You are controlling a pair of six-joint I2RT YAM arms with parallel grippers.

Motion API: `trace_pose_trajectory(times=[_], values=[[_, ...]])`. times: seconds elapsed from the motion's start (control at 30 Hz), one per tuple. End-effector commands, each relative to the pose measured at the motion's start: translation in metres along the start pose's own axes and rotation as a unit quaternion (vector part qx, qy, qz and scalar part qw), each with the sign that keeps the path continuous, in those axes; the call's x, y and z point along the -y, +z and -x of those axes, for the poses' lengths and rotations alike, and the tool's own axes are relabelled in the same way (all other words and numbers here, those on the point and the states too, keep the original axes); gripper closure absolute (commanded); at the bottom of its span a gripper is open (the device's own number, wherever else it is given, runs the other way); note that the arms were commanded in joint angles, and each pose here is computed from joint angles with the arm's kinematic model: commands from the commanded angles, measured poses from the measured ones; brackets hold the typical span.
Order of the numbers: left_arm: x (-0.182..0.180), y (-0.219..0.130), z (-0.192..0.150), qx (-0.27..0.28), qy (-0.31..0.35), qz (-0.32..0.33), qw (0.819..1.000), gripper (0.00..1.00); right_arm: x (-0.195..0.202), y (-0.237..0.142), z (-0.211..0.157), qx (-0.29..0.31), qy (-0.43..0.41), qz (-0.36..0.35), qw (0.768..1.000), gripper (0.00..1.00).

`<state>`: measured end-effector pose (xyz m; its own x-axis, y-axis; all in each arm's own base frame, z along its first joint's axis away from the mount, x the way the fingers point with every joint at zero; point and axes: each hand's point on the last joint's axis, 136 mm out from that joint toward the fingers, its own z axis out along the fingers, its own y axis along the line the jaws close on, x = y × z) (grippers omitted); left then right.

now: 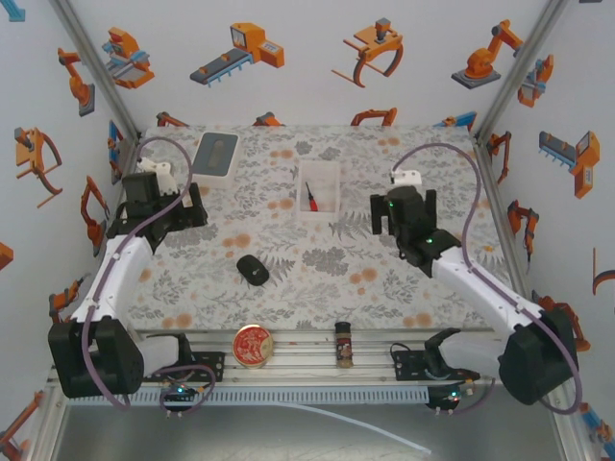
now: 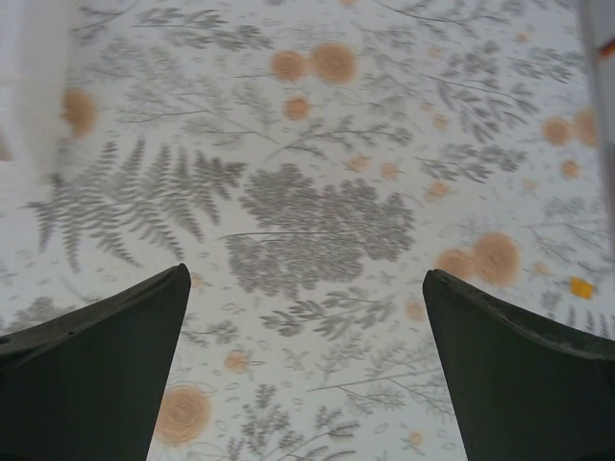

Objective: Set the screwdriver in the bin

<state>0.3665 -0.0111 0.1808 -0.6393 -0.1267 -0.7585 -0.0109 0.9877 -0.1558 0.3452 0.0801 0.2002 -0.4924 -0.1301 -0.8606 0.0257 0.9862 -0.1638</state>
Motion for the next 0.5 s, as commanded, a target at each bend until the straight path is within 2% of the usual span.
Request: trace_pose_trajectory(times=[0.0,0.07,0.17,0.23,0.37,0.47], values=[[-0.004,0.016,0.007,0.042,-0.035,-0.025,0.998,0.03,0.053,-0.013,0.004,0.052,0.038,-0.079,0.995,0.01],[-0.011,0.024,0.000,0.051,-0.035,-0.017,0.998,0.03,0.070,-0.015,-0.009,0.084,0.064,-0.095,0.990,0.01],[-0.009,0.029,-0.009,0.057,-0.038,-0.040,0.997,0.03,0.090,-0.019,-0.030,0.147,0.106,-0.120,0.976,0.01],[-0.006,0.028,-0.012,0.074,-0.035,-0.051,0.995,0.03,0.105,-0.021,-0.044,0.167,0.126,-0.148,0.967,0.01],[-0.010,0.022,-0.016,0.125,-0.006,-0.043,0.991,0.03,0.113,-0.008,-0.058,0.140,0.101,-0.158,0.972,0.01],[-0.015,0.022,-0.021,0.142,0.021,-0.027,0.989,0.03,0.110,0.005,-0.061,0.132,0.081,-0.149,0.977,0.01]])
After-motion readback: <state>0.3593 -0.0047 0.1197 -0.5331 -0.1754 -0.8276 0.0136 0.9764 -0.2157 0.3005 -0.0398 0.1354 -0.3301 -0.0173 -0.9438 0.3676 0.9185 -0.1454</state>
